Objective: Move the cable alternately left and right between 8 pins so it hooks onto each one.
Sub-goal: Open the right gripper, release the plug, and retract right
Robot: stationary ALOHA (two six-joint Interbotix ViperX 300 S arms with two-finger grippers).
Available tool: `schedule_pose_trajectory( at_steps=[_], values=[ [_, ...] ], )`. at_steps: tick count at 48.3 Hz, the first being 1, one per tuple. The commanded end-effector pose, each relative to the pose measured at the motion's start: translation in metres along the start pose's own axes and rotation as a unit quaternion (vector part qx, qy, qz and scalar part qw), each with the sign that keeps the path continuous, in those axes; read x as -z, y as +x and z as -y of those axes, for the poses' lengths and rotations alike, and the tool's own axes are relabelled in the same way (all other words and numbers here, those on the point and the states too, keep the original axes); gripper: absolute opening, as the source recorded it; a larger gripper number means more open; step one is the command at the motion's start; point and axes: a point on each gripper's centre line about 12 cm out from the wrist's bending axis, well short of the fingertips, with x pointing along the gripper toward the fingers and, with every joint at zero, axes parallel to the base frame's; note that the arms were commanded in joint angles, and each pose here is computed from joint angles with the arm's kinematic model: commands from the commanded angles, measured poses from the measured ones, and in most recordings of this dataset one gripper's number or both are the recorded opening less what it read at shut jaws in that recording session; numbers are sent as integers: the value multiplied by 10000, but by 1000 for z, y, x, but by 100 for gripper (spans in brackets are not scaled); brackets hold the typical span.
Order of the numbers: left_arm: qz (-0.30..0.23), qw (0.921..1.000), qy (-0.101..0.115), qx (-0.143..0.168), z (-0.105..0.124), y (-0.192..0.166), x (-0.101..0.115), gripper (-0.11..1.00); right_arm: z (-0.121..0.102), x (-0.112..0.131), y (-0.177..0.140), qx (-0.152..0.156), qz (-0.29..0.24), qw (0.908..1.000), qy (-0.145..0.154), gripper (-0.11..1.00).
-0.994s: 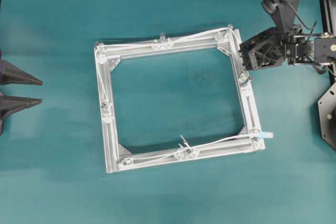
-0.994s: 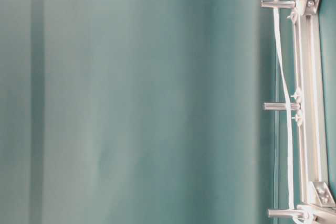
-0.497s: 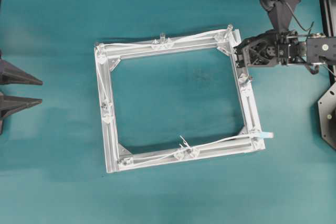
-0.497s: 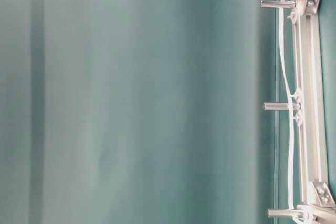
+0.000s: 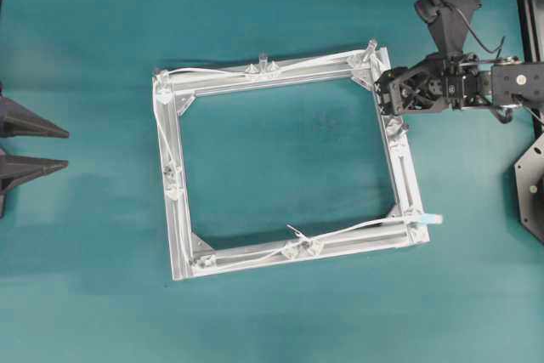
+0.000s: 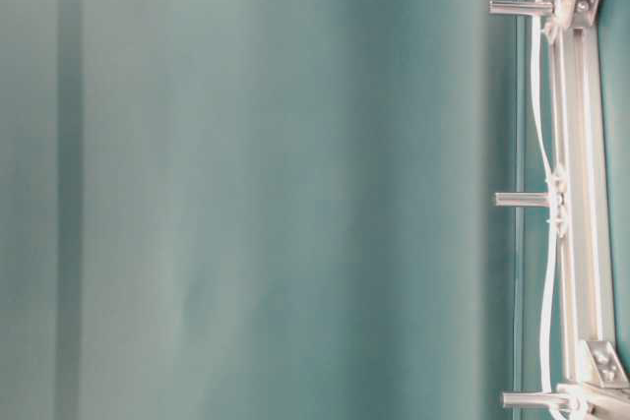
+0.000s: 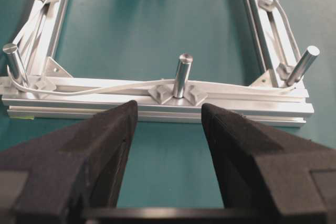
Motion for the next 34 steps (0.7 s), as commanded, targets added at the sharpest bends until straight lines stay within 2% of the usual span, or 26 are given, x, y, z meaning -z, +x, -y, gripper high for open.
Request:
schedule_pose_trajectory(
  at_steps=[1, 7, 13, 21, 29, 34],
  values=[
    [60, 10000, -18, 17, 1, 0, -5, 54, -6, -6, -5, -135, 107, 9999, 16, 60],
    [52, 10000, -18, 16, 1, 0, -4, 54, -11, -9, -15, -289, 216, 9993, 21, 60],
    [60, 10000, -11, 15, 1, 0, -5, 54, -21, -10, -32, -612, 344, 9974, 136, 60],
    [60, 10000, -18, 17, 1, 0, -5, 54, -34, 4, -44, -1014, 207, 9943, 262, 60],
    [52, 10000, -18, 16, 1, 0, -4, 54, -39, 21, -51, -1161, 3, 9928, 287, 60],
    [67, 10000, -18, 17, 1, 0, -5, 54, -32, 23, -61, -1157, 67, 9929, 280, 60]
  ],
)
